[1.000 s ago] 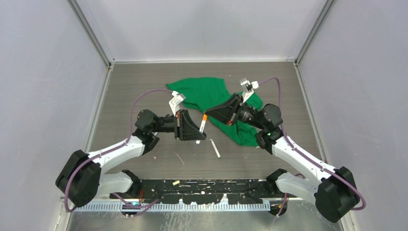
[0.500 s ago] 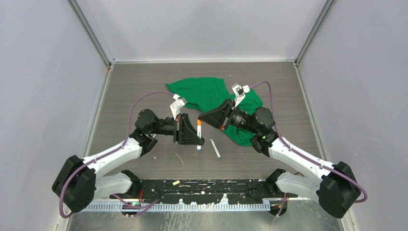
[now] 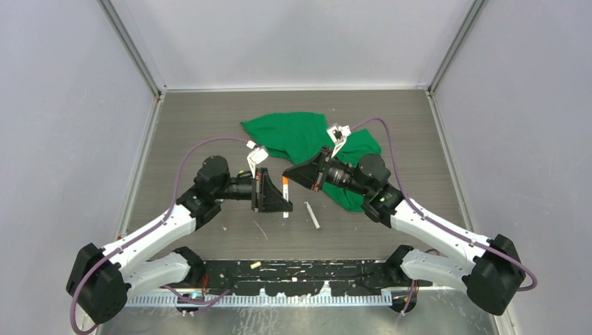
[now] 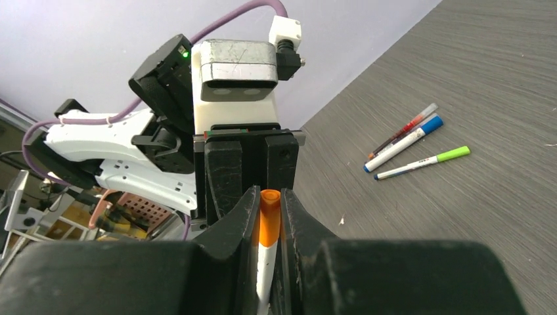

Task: Insert the pens into the pen caps
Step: Insert the pen cap onto the pen.

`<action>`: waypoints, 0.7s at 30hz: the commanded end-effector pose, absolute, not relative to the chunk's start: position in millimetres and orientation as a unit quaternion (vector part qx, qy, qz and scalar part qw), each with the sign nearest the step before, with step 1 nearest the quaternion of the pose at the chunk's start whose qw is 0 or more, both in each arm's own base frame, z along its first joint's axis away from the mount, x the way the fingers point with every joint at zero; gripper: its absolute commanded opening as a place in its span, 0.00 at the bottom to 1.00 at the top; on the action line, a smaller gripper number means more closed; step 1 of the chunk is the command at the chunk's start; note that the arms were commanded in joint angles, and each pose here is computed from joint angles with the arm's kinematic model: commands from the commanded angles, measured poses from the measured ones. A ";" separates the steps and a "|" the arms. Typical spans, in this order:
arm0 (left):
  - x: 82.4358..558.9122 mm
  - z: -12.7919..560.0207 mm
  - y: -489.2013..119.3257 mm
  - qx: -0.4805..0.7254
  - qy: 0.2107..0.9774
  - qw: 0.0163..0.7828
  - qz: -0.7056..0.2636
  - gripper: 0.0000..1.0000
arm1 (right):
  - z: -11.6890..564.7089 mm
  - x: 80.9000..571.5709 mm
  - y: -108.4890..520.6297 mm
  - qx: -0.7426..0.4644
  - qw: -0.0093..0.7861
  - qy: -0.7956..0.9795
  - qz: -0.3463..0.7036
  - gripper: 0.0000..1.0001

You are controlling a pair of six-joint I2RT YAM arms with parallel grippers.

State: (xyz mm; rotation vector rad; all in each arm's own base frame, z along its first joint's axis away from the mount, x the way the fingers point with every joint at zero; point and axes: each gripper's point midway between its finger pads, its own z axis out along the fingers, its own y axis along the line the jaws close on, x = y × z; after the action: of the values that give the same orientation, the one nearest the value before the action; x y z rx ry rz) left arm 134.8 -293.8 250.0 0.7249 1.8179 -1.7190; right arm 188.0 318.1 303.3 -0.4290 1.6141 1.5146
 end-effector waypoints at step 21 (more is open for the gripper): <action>185.6 347.3 -284.5 0.244 0.588 0.477 -0.605 0.00 | 191.4 82.0 316.5 -0.250 0.180 0.752 0.583 0.01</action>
State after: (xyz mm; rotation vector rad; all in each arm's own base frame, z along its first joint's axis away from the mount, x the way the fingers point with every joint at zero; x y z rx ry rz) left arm 152.3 -286.3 241.6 0.6379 1.8820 -1.5826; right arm 157.1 323.2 254.9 -0.4818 1.7942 1.5344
